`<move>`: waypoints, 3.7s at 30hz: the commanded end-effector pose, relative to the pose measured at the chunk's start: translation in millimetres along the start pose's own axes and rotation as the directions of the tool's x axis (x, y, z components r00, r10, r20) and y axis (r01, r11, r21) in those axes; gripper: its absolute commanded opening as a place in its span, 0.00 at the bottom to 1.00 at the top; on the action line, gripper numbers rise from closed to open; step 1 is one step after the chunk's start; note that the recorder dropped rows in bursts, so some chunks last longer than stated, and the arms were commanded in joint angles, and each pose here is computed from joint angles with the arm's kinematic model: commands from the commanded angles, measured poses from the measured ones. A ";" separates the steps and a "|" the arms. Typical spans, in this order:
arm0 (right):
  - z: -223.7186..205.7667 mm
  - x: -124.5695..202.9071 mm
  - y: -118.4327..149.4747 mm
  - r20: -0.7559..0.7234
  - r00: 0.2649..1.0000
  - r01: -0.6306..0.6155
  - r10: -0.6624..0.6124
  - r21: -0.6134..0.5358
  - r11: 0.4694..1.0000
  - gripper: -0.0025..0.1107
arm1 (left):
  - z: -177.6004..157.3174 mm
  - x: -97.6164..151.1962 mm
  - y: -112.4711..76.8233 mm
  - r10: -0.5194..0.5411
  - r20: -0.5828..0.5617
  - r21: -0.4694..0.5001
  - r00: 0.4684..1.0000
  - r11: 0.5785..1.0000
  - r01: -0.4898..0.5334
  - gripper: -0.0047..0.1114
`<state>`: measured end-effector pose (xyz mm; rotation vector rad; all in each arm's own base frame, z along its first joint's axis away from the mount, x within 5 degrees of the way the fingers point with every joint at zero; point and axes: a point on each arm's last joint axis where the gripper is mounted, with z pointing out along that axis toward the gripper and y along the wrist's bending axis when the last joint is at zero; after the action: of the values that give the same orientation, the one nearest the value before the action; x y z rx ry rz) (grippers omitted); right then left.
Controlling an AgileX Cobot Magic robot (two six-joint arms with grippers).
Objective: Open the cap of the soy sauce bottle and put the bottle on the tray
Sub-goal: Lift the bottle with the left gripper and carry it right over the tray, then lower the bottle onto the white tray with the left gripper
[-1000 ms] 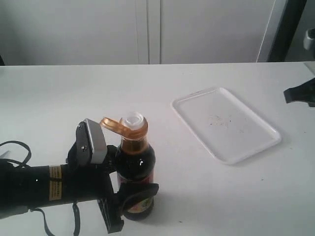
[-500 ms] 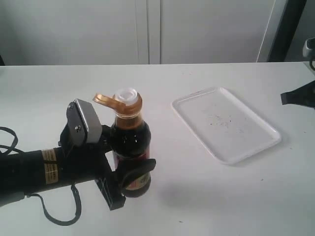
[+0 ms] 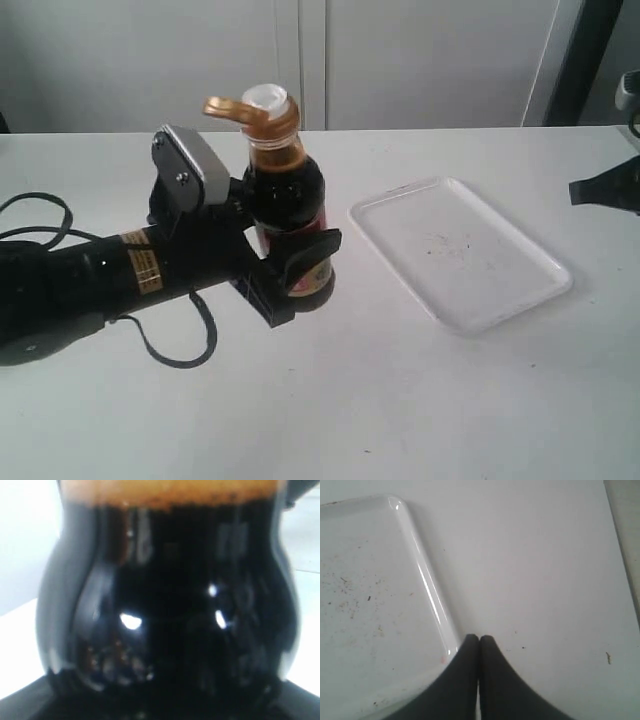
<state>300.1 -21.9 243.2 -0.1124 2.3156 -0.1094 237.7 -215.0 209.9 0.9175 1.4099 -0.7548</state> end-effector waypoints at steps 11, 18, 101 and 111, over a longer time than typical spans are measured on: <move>12.9 -10.2 -3.5 -0.087 0.996 0.034 -0.036 -0.021 0.999 0.02 | 71.6 -34.2 -0.6 -0.006 0.229 0.072 0.973 0.997 -0.010 0.04; 22.0 -7.7 -3.4 -0.103 0.994 0.038 -0.040 -0.022 0.999 0.02 | 95.2 -40.4 8.4 0.001 0.274 0.069 0.962 0.997 -0.021 0.04; 36.3 -16.8 -5.2 0.027 1.000 0.006 -0.006 0.012 1.000 0.02 | 225.9 5.7 26.4 -0.091 -0.015 0.039 0.996 0.995 0.092 0.94; 36.3 -17.0 -5.2 0.029 1.000 0.006 -0.006 0.013 1.000 0.02 | 214.3 -40.1 26.0 -0.040 0.017 0.053 0.999 0.998 0.039 0.94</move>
<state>336.9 -25.0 230.7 -0.1268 2.3001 -0.1222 364.7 -395.2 222.7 0.9139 1.4339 -0.8318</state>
